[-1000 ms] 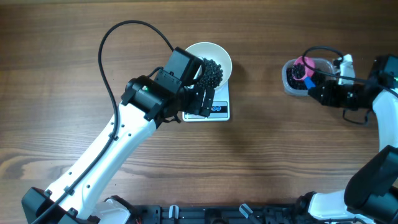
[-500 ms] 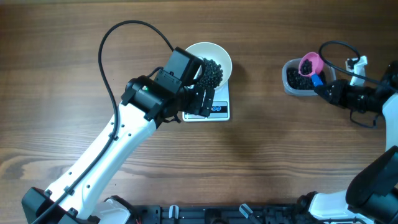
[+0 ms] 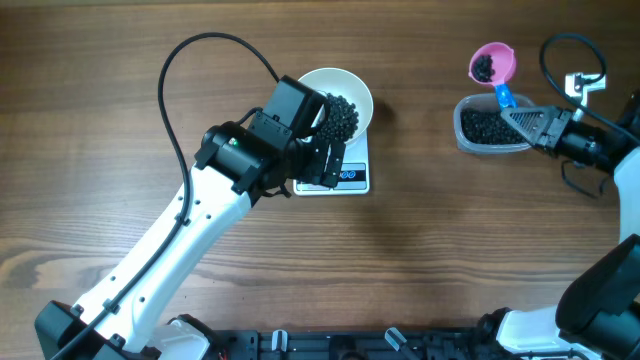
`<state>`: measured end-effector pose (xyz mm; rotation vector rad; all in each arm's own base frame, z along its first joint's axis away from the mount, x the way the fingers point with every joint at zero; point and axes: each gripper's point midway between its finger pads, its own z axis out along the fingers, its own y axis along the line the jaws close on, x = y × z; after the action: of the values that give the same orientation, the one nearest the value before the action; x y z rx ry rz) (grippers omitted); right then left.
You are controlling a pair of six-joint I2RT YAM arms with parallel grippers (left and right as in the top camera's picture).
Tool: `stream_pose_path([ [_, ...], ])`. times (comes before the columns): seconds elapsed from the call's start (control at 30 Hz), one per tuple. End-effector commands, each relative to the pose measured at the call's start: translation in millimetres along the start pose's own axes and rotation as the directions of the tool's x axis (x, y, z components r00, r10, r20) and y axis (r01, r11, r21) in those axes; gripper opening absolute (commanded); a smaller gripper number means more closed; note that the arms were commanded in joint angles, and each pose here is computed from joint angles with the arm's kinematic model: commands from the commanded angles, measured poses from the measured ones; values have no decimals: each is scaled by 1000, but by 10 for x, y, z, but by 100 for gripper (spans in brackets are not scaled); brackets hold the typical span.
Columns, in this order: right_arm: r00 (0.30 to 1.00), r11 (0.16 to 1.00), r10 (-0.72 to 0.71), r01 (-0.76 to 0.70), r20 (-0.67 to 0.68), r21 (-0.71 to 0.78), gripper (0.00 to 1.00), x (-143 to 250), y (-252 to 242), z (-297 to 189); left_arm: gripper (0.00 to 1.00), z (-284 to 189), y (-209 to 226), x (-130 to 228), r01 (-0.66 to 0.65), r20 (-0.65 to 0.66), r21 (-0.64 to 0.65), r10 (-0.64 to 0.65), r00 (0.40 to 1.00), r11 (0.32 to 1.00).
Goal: Scoop item into bowl and weigh 150g on scale
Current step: 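Lift filled scoop and carry it over the bowl with right gripper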
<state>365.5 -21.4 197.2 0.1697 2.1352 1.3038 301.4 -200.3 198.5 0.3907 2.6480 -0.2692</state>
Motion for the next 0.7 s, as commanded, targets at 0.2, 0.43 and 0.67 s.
stream_pose_path([
  [0.2, 988, 975, -88, 60, -125, -214, 4, 111, 722, 639, 100, -84, -13, -61, -15, 30, 1, 15, 999, 1000],
  [0.43, 948, 960, -250, 215, -199, -178, 4, 382, 944, 1234, 100, -85, -13, -61, -15, 30, 1, 15, 999, 1000],
  [0.67, 875, 910, -411, 409, -257, -61, 4, 648, 904, 1624, 100, -85, -12, -62, -15, 31, 0, 15, 999, 1000],
])
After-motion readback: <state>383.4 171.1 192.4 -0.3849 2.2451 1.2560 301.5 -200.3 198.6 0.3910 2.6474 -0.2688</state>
